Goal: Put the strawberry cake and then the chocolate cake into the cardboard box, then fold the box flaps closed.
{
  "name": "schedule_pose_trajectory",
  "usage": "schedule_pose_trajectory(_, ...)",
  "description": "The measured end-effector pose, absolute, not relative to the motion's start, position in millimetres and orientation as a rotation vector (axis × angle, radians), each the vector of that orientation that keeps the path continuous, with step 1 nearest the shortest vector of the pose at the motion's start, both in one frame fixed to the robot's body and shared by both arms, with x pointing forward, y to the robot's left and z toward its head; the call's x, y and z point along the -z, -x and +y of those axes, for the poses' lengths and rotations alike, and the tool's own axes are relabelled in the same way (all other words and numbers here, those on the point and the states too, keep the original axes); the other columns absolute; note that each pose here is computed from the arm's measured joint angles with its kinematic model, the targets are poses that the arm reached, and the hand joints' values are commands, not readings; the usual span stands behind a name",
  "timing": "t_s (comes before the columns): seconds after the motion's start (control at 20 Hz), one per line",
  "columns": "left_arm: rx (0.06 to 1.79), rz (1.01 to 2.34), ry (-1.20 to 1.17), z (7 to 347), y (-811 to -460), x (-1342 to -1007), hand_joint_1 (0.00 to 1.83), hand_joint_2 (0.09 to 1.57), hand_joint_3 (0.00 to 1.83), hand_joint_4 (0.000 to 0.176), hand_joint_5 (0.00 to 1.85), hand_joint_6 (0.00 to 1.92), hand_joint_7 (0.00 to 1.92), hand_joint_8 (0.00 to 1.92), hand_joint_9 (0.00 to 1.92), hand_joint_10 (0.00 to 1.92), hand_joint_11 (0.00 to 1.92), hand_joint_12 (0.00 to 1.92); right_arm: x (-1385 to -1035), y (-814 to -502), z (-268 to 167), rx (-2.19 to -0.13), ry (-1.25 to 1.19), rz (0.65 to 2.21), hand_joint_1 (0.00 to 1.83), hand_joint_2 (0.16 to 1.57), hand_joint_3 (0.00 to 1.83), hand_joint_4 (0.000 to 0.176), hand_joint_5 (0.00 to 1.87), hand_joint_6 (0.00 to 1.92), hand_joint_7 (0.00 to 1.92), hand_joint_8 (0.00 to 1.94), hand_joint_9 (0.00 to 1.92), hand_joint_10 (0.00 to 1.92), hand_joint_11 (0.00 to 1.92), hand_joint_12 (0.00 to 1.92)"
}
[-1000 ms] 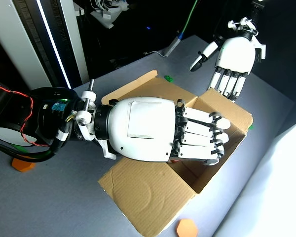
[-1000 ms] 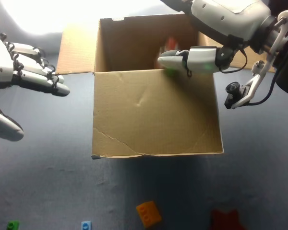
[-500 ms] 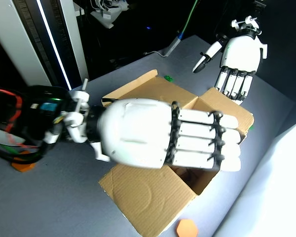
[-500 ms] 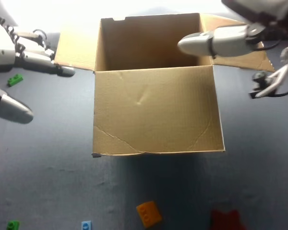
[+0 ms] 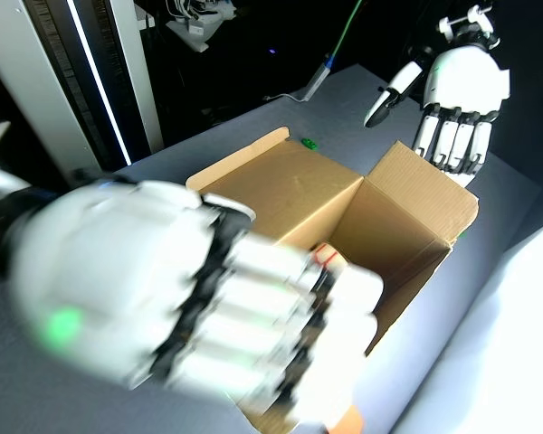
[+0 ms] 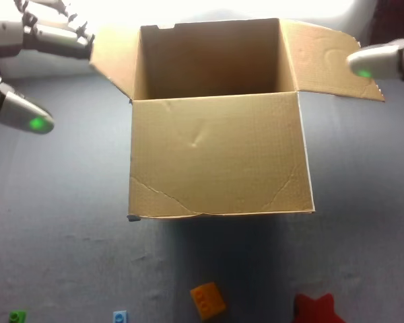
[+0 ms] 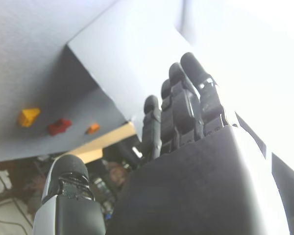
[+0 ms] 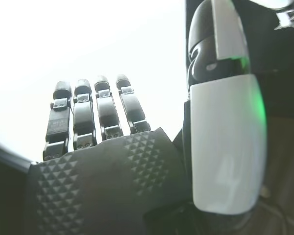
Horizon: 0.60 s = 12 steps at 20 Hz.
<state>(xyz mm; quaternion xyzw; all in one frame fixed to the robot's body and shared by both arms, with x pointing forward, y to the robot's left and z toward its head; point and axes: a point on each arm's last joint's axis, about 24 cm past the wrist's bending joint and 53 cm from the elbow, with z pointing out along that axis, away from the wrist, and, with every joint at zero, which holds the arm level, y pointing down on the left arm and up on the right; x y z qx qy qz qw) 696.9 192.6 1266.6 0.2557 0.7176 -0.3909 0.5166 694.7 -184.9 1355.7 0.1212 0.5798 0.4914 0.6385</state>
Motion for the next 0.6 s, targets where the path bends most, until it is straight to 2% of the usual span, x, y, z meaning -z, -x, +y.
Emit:
schedule_pose_trajectory(0.15,0.940,1.671,-0.670,177.6,-691.1,-1286.0,0.18,1.10,0.00,0.060,0.20,0.01,0.20,0.00,0.25,0.00,0.00,1.00,-1322.4,-698.6,-194.8,-1.086,-0.327,1.399,0.41,1.00,0.01,0.000,0.00,0.00,0.04,0.00,0.05,0.01,0.00,0.40)
schedule_pose_trajectory(0.25,0.943,1.669,-0.708,167.8,-684.9,-1285.1,0.16,1.10,0.00,0.048,0.20,0.01,0.21,0.00,0.27,0.01,0.00,1.01,-1300.6,-699.8,-194.3,-1.040,-0.314,1.465,0.31,1.02,0.01,0.000,0.00,0.00,0.02,0.00,0.04,0.01,0.00,0.48)
schedule_pose_trajectory(0.35,0.925,1.676,-0.767,157.1,-677.7,-1279.1,0.10,1.12,0.01,0.059,0.21,0.00,0.21,0.00,0.25,0.00,0.00,0.96,-1293.0,-699.7,-196.0,-1.010,-0.297,1.477,0.25,1.03,0.00,0.000,0.00,0.00,0.02,0.00,0.03,0.01,0.00,0.35)
schedule_pose_trajectory(0.4,0.936,1.675,-0.779,151.6,-674.2,-1279.0,0.04,1.13,0.01,0.063,0.22,0.01,0.21,0.00,0.26,0.00,0.00,0.96,-1292.0,-700.0,-197.5,-1.001,-0.292,1.474,0.16,1.04,0.00,0.000,0.00,0.00,0.01,0.00,0.00,0.00,0.00,0.14)
schedule_pose_trajectory(0.45,0.945,1.674,-0.789,147.0,-671.1,-1279.3,0.02,1.14,0.01,0.061,0.22,0.01,0.21,0.00,0.26,0.00,0.00,0.96,-1291.6,-700.5,-199.0,-0.995,-0.290,1.469,0.11,1.06,0.02,0.000,0.00,0.00,0.02,0.01,0.00,0.00,0.00,0.09)
schedule_pose_trajectory(0.5,0.940,1.677,-0.820,138.4,-667.3,-1276.0,0.01,1.15,0.01,0.068,0.20,0.00,0.20,0.00,0.24,0.00,0.00,0.92,-1290.9,-701.8,-200.4,-0.991,-0.291,1.469,0.04,1.11,0.03,0.000,0.00,0.00,0.03,0.01,0.01,0.00,0.00,0.08)
schedule_pose_trajectory(0.6,0.940,1.680,-0.858,130.2,-663.2,-1272.2,0.01,1.16,0.01,0.061,0.19,0.00,0.18,0.00,0.22,0.00,0.00,0.89,-1291.9,-703.1,-202.4,-0.988,-0.293,1.461,0.00,1.18,0.05,0.000,0.00,0.00,0.03,0.00,0.00,0.00,0.00,0.00)
